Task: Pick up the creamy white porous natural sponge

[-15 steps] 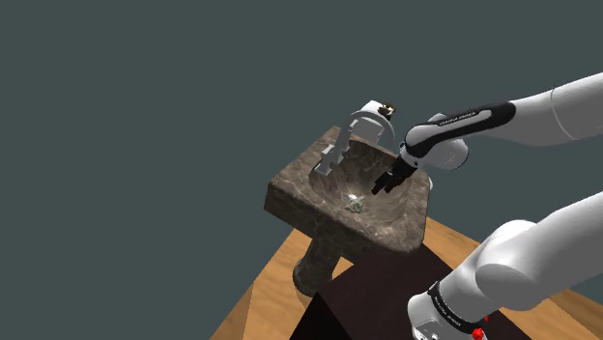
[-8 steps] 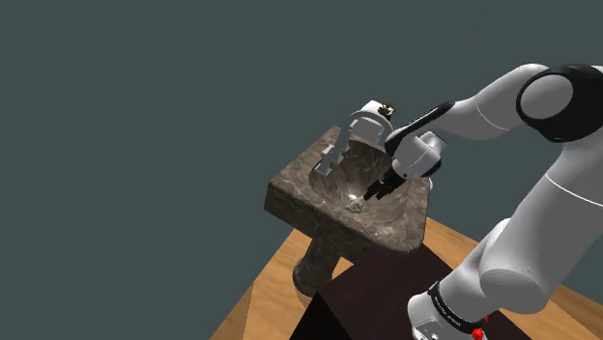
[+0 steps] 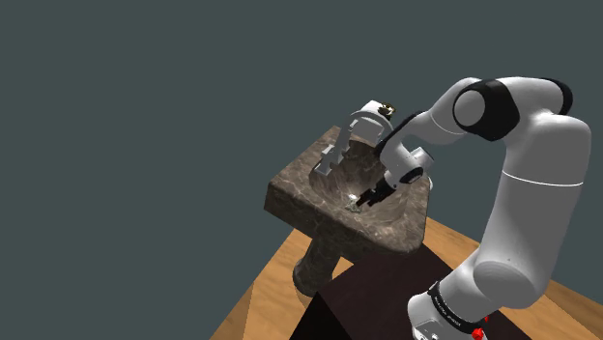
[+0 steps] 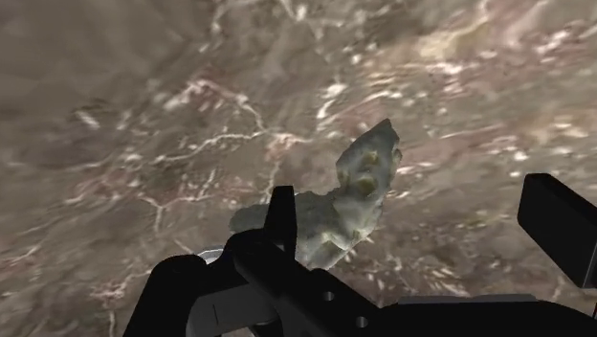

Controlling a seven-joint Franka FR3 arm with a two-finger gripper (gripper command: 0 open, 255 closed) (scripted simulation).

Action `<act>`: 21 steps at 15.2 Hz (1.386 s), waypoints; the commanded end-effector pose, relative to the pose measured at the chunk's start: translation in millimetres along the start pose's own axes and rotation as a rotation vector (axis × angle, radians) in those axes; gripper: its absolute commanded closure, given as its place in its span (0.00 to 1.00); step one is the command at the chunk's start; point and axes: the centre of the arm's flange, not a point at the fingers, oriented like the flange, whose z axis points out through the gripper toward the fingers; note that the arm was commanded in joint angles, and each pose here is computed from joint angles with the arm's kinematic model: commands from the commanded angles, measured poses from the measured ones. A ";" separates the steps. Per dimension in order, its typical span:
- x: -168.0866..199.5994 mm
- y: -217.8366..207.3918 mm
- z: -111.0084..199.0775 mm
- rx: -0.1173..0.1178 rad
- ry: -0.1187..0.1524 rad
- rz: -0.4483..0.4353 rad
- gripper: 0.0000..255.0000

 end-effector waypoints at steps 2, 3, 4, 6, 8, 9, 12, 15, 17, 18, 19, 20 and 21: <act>-2.4 5.6 15.9 0.001 0.002 0.001 0.00; -3.4 7.3 20.8 0.001 0.002 0.001 0.00; -4.9 9.9 28.5 0.001 0.002 0.001 0.00; -4.9 9.9 28.5 0.001 0.002 0.001 0.00; -5.2 9.7 28.3 0.001 0.002 0.001 1.00; -5.2 9.7 28.3 0.001 0.002 0.001 1.00; -5.1 9.7 28.2 0.001 0.002 0.001 1.00; -5.1 9.7 28.3 0.001 0.002 0.001 1.00; -4.0 8.2 23.6 0.001 0.002 0.001 1.00; -3.0 6.6 18.7 0.001 0.002 0.001 1.00; -2.0 4.9 13.8 0.001 0.002 0.001 1.00; -1.0 3.2 8.9 0.001 0.002 0.001 1.00; 0.0 1.5 4.0 0.001 0.002 0.001 1.00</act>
